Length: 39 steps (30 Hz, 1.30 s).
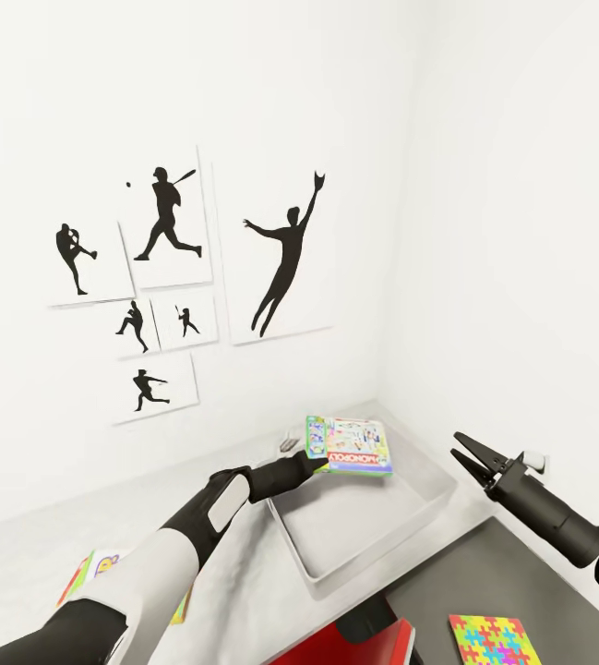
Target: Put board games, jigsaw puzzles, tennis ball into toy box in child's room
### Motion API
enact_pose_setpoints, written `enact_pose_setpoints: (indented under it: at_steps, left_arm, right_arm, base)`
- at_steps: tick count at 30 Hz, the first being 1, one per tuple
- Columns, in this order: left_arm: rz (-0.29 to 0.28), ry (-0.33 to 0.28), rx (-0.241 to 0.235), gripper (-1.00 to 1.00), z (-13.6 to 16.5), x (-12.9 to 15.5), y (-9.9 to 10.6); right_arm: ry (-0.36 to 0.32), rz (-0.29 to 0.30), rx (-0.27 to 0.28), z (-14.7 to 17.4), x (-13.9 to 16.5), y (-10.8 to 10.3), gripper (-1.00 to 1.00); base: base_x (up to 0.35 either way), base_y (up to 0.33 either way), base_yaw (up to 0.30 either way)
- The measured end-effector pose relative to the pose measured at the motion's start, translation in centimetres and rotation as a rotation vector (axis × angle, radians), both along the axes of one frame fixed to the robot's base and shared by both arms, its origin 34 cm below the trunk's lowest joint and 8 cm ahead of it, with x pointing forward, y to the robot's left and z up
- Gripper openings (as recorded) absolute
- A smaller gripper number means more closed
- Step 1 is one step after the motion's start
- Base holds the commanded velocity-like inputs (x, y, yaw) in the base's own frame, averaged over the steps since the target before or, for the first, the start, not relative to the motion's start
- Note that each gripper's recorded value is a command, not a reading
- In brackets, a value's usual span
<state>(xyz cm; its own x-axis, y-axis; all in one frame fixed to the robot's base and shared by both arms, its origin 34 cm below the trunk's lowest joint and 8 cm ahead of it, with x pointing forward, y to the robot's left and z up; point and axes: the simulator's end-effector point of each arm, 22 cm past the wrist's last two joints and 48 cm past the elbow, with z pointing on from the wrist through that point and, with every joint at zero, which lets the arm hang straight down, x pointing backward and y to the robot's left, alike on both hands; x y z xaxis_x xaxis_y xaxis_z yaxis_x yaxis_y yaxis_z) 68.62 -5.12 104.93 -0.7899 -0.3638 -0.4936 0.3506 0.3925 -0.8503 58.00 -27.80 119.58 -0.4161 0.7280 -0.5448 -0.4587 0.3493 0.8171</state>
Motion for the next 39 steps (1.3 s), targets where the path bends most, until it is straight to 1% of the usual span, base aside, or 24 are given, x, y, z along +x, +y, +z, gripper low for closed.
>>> enact_pose_setpoints:
  at_steps: [3,7,9,16,18,22,25,28,34,39]
  left_arm:
    - [0.004,-0.001,0.000,-1.00,0.0,0.1,0.0]
    - [0.016,0.010,-0.012,-1.00,0.0,0.3,0.4]
    - [0.025,0.004,-0.022,-1.00,0.7,0.8,1.2]
    - [0.065,0.039,-0.020,-1.00,-0.2,1.7,4.2]
    - [0.054,0.058,-0.045,-1.00,-0.4,1.0,3.5]
    - [0.042,0.054,-0.094,-1.00,0.7,0.7,2.2]
    - [0.031,0.054,-0.140,-1.00,1.6,0.4,1.1]
    - [0.031,0.050,-0.171,-1.00,2.2,0.4,1.0]
    - [0.018,0.036,-0.202,-1.00,3.0,0.2,0.9]
    - [0.017,0.036,-0.201,-1.00,2.9,0.2,0.8]
  right_arm:
    - [0.000,0.002,0.009,0.0,0.0,0.3,1.00]
    - [0.000,0.006,0.029,-0.1,0.0,0.9,1.00]
    - [0.002,0.014,0.039,-0.1,-0.1,1.3,1.00]
    - [0.002,0.017,0.055,-0.1,0.0,1.8,1.00]
    - [0.015,0.007,0.053,-0.7,0.1,2.1,1.00]
    - [0.007,0.000,0.070,-0.6,0.3,2.5,1.00]
    - [0.003,-0.011,0.074,-0.6,0.5,2.5,1.00]
    - [-0.003,-0.018,0.073,-0.6,0.6,2.5,1.00]
    - [-0.005,-0.020,0.074,-0.6,0.6,2.5,1.00]
    - [-0.005,-0.021,0.073,-0.6,0.6,2.4,1.00]
  base:
    - [0.000,0.000,0.000]
    - [0.000,0.000,0.000]
    - [0.000,0.000,0.000]
    - [0.000,0.000,0.000]
    - [0.000,0.000,0.000]
    - [0.000,0.000,0.000]
    - [0.000,0.000,0.000]
    - [0.000,0.000,0.000]
    - [0.000,0.000,0.000]
    - [0.000,-0.001,0.000]
